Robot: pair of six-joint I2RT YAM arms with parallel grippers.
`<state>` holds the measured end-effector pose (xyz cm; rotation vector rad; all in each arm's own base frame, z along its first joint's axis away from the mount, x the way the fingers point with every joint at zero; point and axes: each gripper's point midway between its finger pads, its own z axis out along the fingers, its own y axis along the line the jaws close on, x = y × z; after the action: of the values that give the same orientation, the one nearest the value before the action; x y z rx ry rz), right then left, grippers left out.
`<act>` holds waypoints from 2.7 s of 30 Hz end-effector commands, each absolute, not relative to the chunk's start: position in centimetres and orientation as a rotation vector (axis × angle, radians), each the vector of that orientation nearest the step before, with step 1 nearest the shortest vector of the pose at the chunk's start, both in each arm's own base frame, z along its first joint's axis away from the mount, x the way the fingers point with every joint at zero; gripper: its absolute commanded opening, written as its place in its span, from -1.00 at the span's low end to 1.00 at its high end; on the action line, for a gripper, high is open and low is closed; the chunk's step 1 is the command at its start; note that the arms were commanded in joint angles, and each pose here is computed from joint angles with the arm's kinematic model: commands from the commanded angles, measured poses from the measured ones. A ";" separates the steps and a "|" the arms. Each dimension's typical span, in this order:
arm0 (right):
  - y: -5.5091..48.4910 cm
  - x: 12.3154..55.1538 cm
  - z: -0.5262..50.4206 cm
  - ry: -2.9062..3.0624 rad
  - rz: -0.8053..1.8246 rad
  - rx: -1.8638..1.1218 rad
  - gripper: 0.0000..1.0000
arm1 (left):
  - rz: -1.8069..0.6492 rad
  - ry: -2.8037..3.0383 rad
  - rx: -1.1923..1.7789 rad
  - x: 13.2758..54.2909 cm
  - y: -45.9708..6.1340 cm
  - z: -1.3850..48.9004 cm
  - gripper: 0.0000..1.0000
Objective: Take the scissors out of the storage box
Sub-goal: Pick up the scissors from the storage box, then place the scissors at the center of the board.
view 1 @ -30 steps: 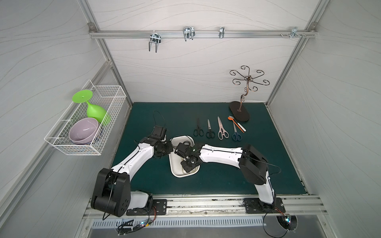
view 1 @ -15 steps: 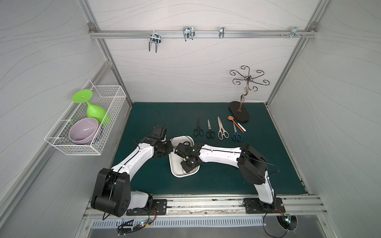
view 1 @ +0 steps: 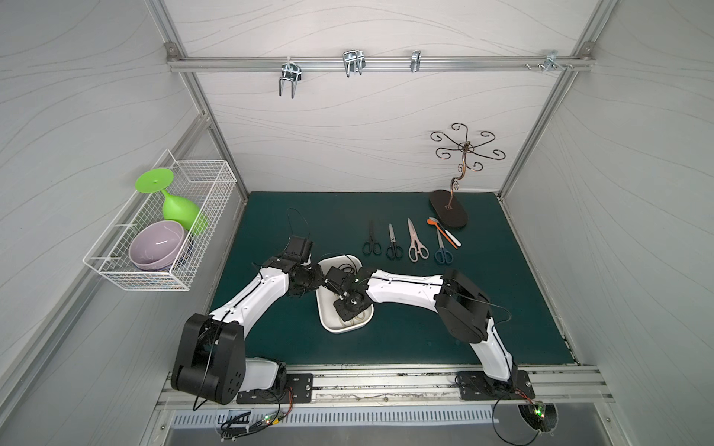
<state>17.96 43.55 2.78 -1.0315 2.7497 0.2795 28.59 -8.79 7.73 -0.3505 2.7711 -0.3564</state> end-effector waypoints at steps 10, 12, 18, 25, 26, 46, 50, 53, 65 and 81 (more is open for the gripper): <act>41.6 18.9 4.7 2.760 0.249 -0.960 -0.80 | -0.357 2.706 -0.310 30.2 -9.0 9.2 -1.00; 41.4 19.2 5.3 2.759 0.260 -0.939 -0.84 | -0.356 2.706 -0.311 30.2 -9.0 9.2 -1.00; 41.5 19.8 7.2 2.745 0.308 -0.895 -0.84 | -0.354 2.709 -0.312 30.4 -9.0 8.9 -1.00; 41.5 20.9 8.6 2.763 0.402 -0.804 -0.85 | -0.337 2.728 -0.318 30.6 -9.0 8.1 -1.00; 41.5 20.9 8.7 2.767 0.409 -0.801 -0.85 | -0.335 2.730 -0.320 30.6 -8.9 8.0 -1.00; 41.7 22.7 12.8 2.688 0.505 -0.710 -0.88 | -0.318 2.779 -0.323 30.7 -8.9 6.9 -0.49; 41.5 23.3 13.6 2.676 0.508 -0.687 -0.88 | -0.316 2.775 -0.324 30.7 -8.9 7.0 -0.43; 41.1 23.9 14.5 2.662 0.517 -0.659 -0.88 | -0.326 2.772 -0.330 30.6 -8.9 7.3 -0.42; 33.3 27.4 17.9 2.637 0.420 -0.477 -0.88 | -0.429 2.693 -0.376 33.0 -9.1 12.4 -0.37; 22.4 22.5 11.3 2.890 0.245 -0.253 -0.88 | -0.528 2.682 -0.429 32.0 -9.2 14.7 -0.39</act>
<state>24.08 23.42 11.76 -0.3092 2.8378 0.2416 31.75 -9.00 13.47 -0.4227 2.7060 -0.4935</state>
